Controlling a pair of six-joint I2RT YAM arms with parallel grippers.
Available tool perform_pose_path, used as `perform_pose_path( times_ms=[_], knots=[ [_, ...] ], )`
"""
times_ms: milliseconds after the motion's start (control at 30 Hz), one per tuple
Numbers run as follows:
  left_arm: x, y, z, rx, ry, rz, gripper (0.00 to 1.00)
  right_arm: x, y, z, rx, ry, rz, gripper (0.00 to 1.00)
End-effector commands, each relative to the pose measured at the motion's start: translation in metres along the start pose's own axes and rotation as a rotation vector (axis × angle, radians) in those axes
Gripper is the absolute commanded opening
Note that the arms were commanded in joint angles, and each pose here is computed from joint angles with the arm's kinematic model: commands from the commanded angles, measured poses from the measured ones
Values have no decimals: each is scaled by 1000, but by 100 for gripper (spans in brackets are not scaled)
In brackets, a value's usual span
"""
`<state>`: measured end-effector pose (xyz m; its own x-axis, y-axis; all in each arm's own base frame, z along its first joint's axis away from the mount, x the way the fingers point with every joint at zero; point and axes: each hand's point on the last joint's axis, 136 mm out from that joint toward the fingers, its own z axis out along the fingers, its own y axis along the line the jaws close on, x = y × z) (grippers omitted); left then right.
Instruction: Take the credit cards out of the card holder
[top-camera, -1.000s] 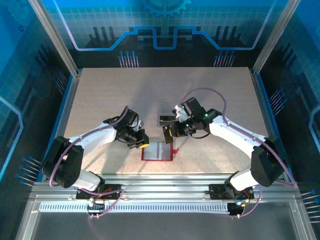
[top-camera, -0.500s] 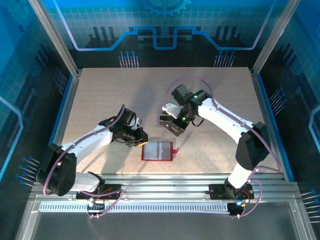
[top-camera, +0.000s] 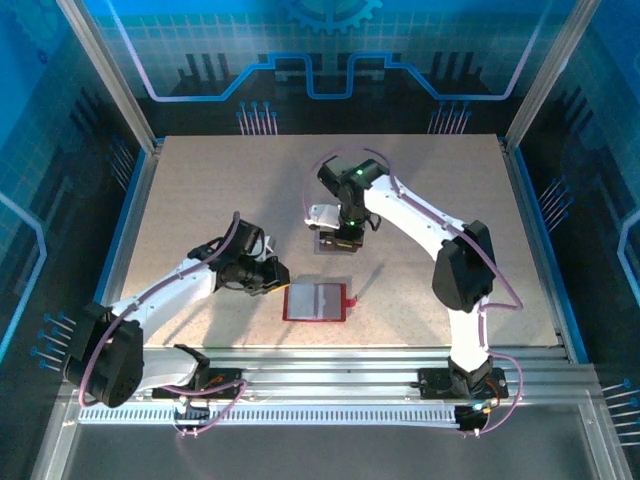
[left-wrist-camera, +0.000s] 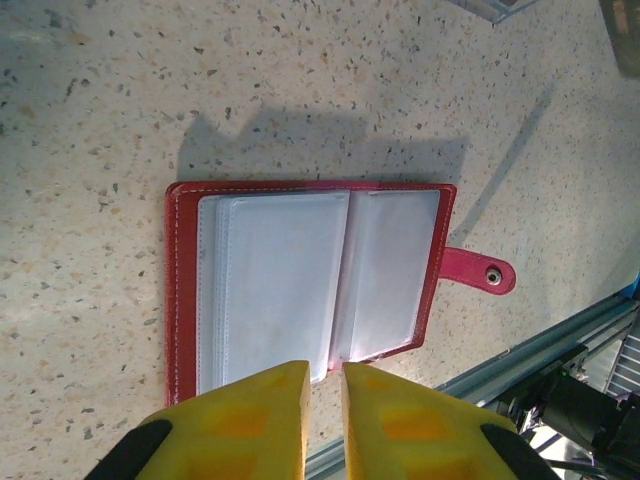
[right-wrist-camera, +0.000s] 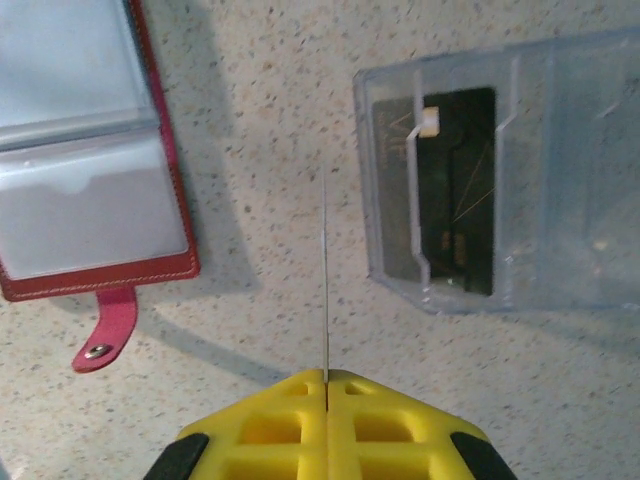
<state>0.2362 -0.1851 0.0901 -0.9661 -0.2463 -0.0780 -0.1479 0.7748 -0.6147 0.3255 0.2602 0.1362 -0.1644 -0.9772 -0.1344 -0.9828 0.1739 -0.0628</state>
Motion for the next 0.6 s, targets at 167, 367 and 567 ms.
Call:
perform_pose_path(
  times_ms=[167,367,567],
  knots=[
    [1,9,-6,-11,-21,-32,18,0,-23,1,-6,64,-69,0],
    [0,9,-6,-9,-20,-42,18,-9,-38,3,5,52,-71,0],
    [0,11,-7,-14,-18,-44,18,-14,-45,14,-14,60,-75,0]
  ],
)
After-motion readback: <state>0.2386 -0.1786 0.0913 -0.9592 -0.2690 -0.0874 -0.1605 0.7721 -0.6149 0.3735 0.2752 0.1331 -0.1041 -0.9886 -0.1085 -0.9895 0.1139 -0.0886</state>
